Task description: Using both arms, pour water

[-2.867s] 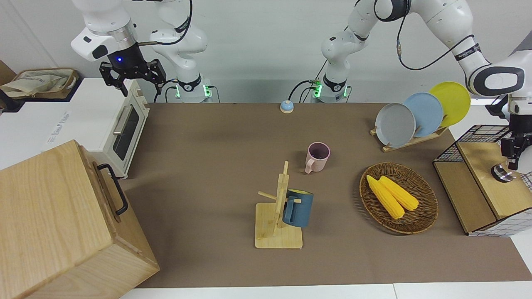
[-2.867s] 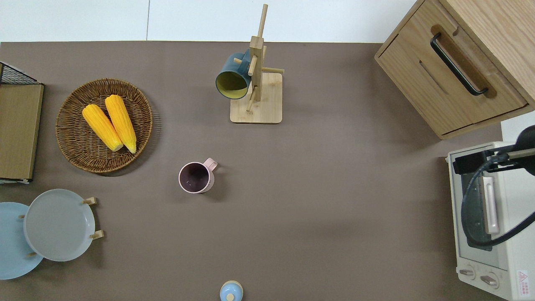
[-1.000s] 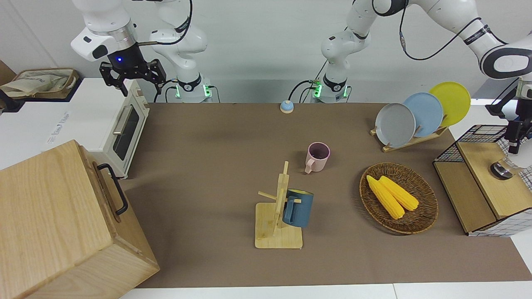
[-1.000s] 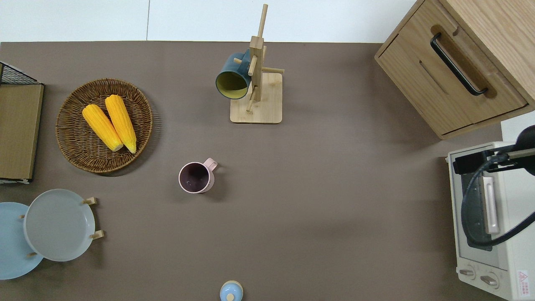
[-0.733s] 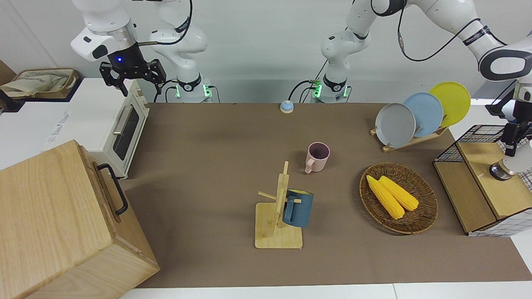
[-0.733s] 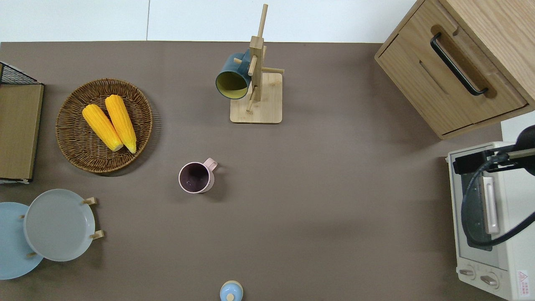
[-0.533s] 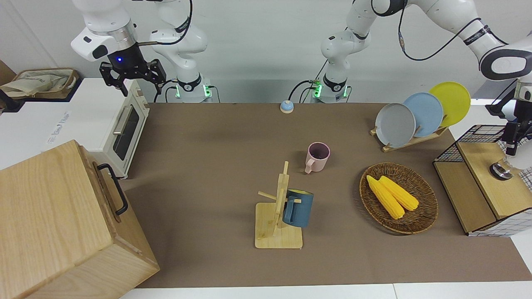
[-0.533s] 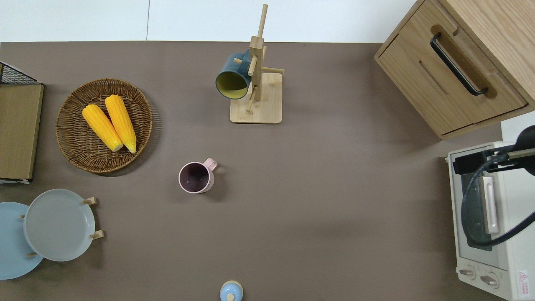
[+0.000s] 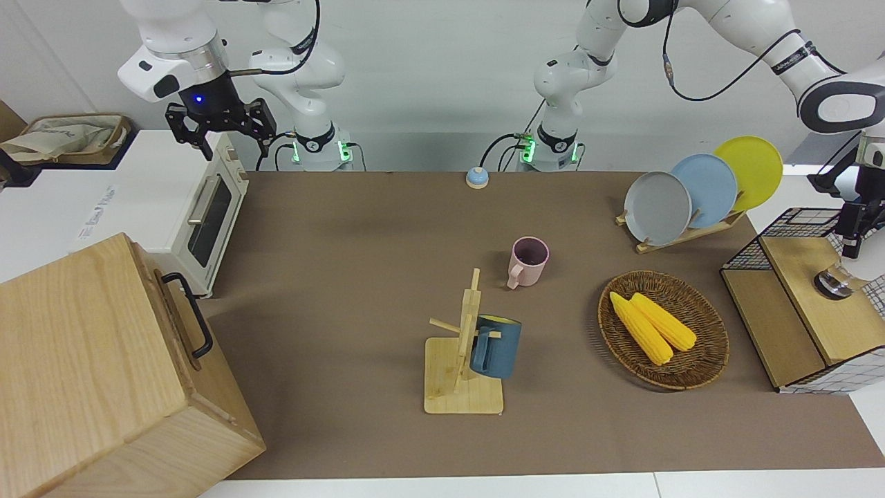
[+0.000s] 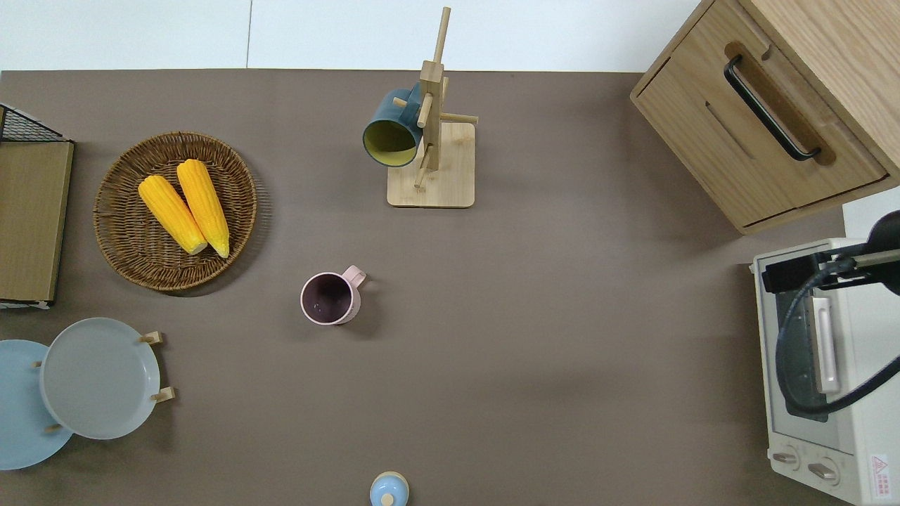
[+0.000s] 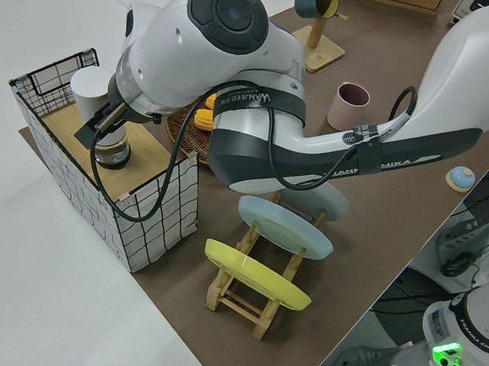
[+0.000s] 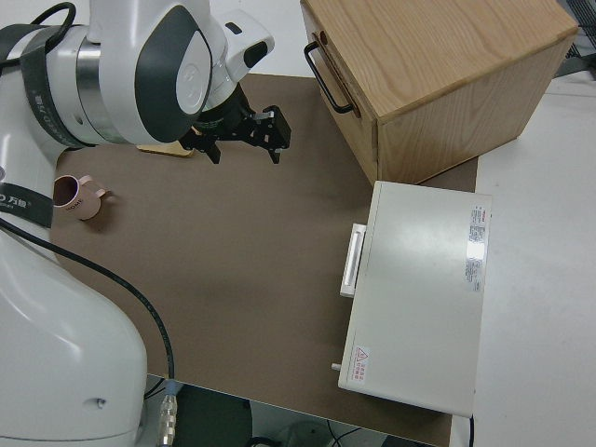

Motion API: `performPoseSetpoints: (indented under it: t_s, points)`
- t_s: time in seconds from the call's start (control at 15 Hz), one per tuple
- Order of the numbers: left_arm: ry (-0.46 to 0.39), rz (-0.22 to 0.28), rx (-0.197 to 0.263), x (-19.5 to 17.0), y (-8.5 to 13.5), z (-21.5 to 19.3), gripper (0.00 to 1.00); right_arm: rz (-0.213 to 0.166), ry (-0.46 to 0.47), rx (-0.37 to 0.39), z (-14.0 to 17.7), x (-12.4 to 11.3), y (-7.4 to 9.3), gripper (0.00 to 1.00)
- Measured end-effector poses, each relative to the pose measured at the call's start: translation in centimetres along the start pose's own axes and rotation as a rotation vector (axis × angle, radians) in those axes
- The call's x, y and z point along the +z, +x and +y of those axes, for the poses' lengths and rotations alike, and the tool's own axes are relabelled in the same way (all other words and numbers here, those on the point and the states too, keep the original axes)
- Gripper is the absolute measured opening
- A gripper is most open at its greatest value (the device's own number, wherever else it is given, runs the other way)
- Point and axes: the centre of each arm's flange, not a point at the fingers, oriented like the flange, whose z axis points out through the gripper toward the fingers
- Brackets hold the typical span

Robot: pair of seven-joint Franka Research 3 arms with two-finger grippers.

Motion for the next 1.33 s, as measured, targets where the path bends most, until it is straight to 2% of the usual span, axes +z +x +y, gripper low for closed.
performPoseSetpoints:
  t_s: [0.27, 0.47, 0.73, 0.93, 1.13, 1.2, 1.33]
  points:
    - [-0.019, -0.024, 0.002, -0.4, -0.1, 0.1, 1.0, 0.0, 0.0, 0.0, 0.0, 0.0, 0.0, 0.99]
    - [-0.014, -0.088, 0.033, -1.3, -0.5, 0.0, 1.0, 0.0, 0.0, 0.0, 0.0, 0.0, 0.0, 0.99]
    - [0.023, -0.221, 0.099, -2.0, -1.4, 0.1, 1.0, 0.0, 0.0, 0.0, 0.0, 0.0, 0.0, 0.99]
    - [0.049, -0.343, 0.138, -3.0, -1.9, 0.6, 1.0, 0.0, 0.0, 0.0, 0.0, 0.0, 0.0, 0.99]
    - [0.073, -0.45, 0.144, -4.8, -1.5, 2.5, 1.0, 0.0, 0.0, 0.0, 0.0, 0.0, 0.0, 0.99]
    - [0.077, -0.48, 0.138, -5.7, -1.0, 4.4, 1.0, 0.0, 0.0, 0.0, 0.0, 0.0, 0.0, 0.99]
    - [0.081, -0.508, 0.132, -6.6, -0.5, 7.4, 1.0, 0.0, 0.0, 0.0, 0.0, 0.0, 0.0, 0.99]
